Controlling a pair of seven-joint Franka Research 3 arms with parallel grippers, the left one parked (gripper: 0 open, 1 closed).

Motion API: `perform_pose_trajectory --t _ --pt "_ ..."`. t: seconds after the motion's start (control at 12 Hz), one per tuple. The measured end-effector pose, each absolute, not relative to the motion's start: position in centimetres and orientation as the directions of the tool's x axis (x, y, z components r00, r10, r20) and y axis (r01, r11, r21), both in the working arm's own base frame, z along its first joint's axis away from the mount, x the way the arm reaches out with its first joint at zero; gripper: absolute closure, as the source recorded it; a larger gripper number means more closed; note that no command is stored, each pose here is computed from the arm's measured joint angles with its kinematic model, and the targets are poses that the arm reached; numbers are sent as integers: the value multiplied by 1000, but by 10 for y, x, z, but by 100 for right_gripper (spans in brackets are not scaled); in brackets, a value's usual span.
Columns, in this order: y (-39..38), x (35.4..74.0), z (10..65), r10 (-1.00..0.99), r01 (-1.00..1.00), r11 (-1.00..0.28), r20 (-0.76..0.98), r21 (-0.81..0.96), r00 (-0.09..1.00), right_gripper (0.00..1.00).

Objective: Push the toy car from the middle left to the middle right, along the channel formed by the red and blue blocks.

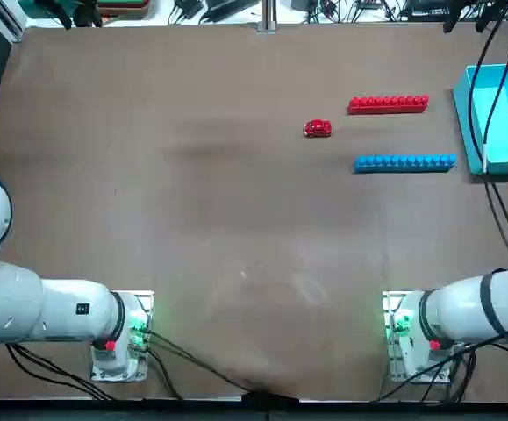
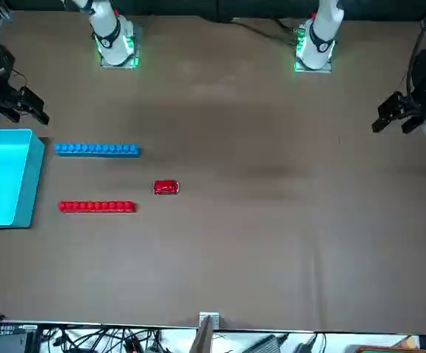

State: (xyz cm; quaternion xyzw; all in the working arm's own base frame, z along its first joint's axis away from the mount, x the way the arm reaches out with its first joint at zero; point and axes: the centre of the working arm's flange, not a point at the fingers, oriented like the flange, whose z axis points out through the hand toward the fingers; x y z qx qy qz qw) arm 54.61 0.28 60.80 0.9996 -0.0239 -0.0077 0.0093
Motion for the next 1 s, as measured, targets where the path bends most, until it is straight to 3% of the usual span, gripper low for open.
perform_pose_trajectory --t 1.0 --pt "46 557 584 -42 -41 -999 -51 20 998 0"
